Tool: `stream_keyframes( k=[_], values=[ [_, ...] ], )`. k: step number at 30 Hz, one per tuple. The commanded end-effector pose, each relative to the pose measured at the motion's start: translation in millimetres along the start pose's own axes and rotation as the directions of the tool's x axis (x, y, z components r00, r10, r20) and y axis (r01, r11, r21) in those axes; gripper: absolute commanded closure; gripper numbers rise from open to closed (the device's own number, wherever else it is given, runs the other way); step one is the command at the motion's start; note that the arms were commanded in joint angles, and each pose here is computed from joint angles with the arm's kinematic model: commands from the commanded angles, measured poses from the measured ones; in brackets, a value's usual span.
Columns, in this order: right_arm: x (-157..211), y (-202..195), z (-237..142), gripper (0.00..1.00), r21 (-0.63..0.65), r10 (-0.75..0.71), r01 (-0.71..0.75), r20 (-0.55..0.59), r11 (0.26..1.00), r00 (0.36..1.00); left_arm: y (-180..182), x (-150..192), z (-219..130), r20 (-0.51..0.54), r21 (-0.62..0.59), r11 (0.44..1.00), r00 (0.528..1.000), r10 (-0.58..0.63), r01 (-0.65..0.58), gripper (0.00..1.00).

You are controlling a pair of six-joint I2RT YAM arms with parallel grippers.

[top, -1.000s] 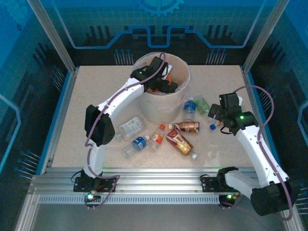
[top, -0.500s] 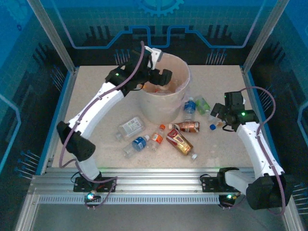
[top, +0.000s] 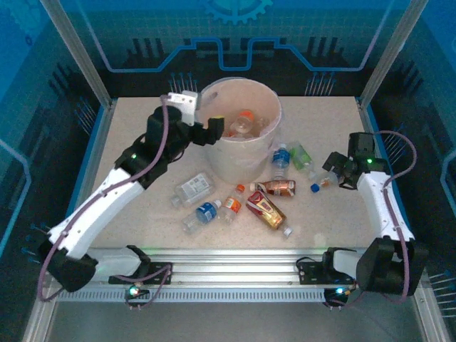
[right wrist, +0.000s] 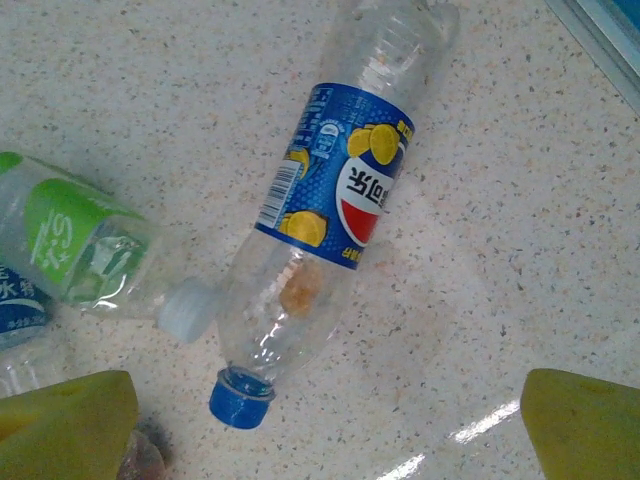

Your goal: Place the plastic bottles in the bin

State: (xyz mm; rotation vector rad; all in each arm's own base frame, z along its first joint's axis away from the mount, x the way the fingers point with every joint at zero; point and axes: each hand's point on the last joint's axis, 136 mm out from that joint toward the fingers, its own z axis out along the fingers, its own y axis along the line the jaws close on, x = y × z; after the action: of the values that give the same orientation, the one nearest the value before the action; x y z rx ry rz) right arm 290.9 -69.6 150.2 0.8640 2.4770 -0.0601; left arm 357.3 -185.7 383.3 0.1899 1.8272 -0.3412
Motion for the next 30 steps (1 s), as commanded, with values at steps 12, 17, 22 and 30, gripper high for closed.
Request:
stream_keyframes(
  k=[12,17,22,30],
  values=[
    [-43.6,8.5,55.0,0.0,-0.02,0.058,-0.059,-0.062,0.998,0.996,65.6,1.8,-37.8,0.189,-0.271,0.958,0.981,-0.042,0.093,0.01],
    [-51.6,6.9,80.4,0.0,0.01,0.071,-0.07,-0.094,0.997,0.993,73.5,6.4,-37.8,0.182,-0.291,0.951,0.982,-0.05,0.103,0.01],
    [-52.4,6.5,105.1,0.0,0.013,0.092,-0.091,-0.144,0.996,0.985,78.5,10.4,-36.1,0.173,-0.301,0.947,0.983,-0.059,0.11,0.01],
    [-41.9,9.3,135.8,0.0,0.018,0.099,-0.097,-0.209,0.995,0.973,83.7,15.7,-32.7,0.161,-0.308,0.944,0.984,-0.073,0.12,0.01]
  ],
)
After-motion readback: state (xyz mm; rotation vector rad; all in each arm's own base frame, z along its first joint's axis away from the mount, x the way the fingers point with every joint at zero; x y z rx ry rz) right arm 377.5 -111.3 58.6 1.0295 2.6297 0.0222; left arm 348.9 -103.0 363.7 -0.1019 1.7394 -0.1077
